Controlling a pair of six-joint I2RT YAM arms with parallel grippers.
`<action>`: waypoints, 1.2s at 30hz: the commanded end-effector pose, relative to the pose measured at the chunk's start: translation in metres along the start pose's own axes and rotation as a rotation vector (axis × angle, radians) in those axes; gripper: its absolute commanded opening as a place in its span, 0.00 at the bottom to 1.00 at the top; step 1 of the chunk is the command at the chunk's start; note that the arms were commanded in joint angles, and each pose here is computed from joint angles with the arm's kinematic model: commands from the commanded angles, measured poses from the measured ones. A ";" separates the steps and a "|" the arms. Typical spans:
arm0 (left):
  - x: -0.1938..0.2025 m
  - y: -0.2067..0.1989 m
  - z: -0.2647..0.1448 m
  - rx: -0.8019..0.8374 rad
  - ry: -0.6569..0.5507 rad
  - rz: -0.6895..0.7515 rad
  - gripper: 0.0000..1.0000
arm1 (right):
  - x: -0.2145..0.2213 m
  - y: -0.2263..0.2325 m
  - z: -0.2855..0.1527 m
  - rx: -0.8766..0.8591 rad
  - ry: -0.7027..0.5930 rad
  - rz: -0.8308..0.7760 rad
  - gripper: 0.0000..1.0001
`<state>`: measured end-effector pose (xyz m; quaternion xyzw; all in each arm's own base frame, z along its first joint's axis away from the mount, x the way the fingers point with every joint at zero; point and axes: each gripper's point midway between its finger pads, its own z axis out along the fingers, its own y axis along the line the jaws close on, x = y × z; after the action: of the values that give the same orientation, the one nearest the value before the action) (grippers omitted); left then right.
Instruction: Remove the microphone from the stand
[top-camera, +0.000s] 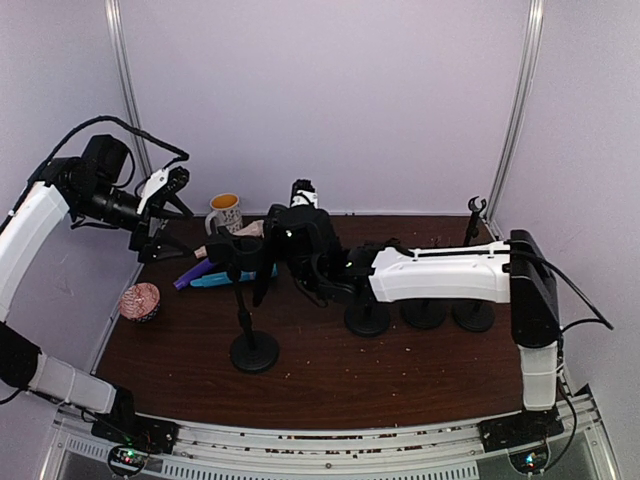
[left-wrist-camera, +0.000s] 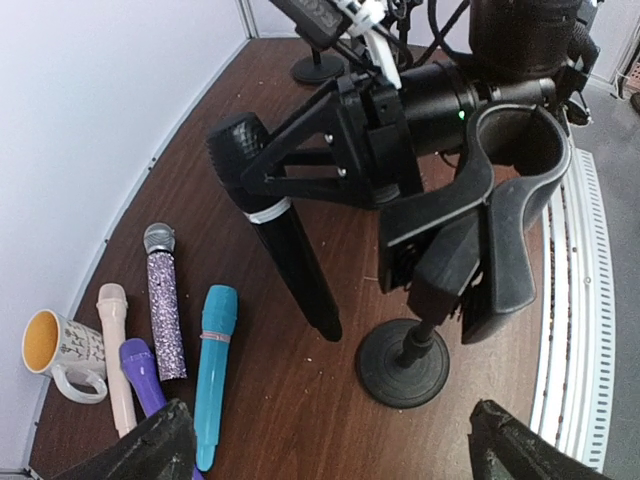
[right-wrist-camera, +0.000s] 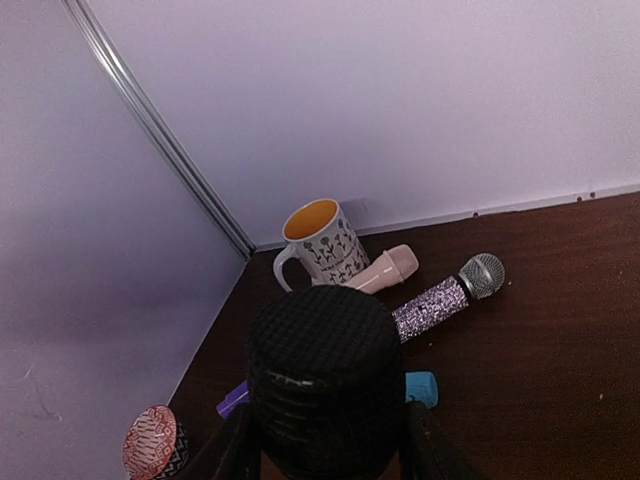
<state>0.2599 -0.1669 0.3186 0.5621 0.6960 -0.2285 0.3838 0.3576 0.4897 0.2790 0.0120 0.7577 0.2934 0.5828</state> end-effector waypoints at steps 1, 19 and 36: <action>0.004 0.001 -0.005 -0.037 -0.016 -0.006 0.98 | -0.001 -0.002 0.004 0.060 -0.066 0.257 0.07; 0.016 -0.002 -0.005 -0.037 -0.004 -0.028 0.98 | 0.124 -0.075 0.032 0.249 0.139 0.610 0.32; 0.025 -0.003 -0.004 -0.043 0.012 -0.050 0.98 | 0.131 -0.080 0.040 0.156 0.190 0.663 0.69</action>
<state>0.2504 -0.1532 0.2989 0.5429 0.7167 -0.2285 0.3733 0.3758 0.4889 0.1015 0.2876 0.7948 0.3860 0.3696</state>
